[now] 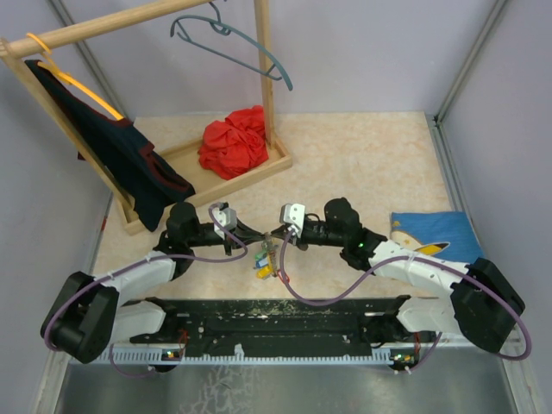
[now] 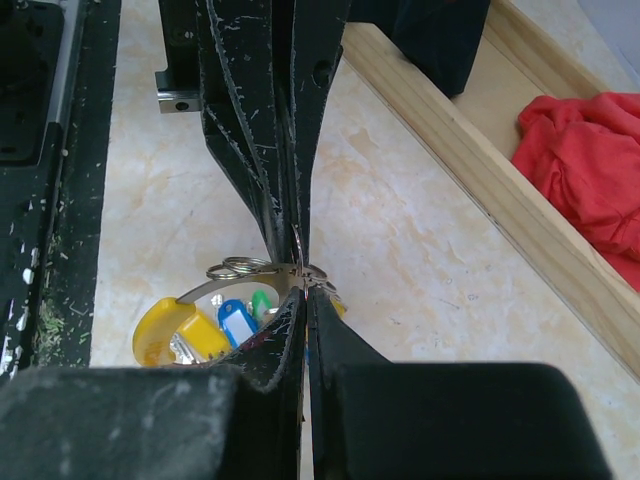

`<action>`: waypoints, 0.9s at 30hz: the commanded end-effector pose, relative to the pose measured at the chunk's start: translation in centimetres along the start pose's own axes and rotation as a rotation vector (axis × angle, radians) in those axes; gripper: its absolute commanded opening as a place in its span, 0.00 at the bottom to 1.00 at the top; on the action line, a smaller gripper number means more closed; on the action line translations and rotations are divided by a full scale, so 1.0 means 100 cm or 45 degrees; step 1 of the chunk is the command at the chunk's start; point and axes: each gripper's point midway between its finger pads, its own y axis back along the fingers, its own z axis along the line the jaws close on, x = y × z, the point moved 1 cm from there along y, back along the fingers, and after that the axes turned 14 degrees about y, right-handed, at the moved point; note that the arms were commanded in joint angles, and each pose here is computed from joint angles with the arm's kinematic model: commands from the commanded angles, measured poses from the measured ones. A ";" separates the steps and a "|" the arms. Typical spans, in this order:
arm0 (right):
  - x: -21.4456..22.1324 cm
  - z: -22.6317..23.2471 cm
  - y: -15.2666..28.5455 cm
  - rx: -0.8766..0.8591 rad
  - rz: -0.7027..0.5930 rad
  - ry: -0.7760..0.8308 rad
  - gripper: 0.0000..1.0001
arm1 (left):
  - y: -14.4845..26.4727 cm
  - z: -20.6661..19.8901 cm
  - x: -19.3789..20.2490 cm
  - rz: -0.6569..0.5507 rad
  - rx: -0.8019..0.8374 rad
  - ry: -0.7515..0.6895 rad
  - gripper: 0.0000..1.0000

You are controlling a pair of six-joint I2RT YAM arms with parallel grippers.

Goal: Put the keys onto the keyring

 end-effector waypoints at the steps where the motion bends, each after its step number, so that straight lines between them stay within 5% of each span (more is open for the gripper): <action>1: -0.031 -0.009 -0.002 0.020 -0.130 0.067 0.00 | -0.001 -0.002 -0.011 -0.034 0.037 -0.043 0.00; 27: -0.031 -0.010 -0.009 0.014 -0.127 -0.022 0.00 | -0.001 -0.006 -0.013 -0.042 0.065 -0.052 0.00</action>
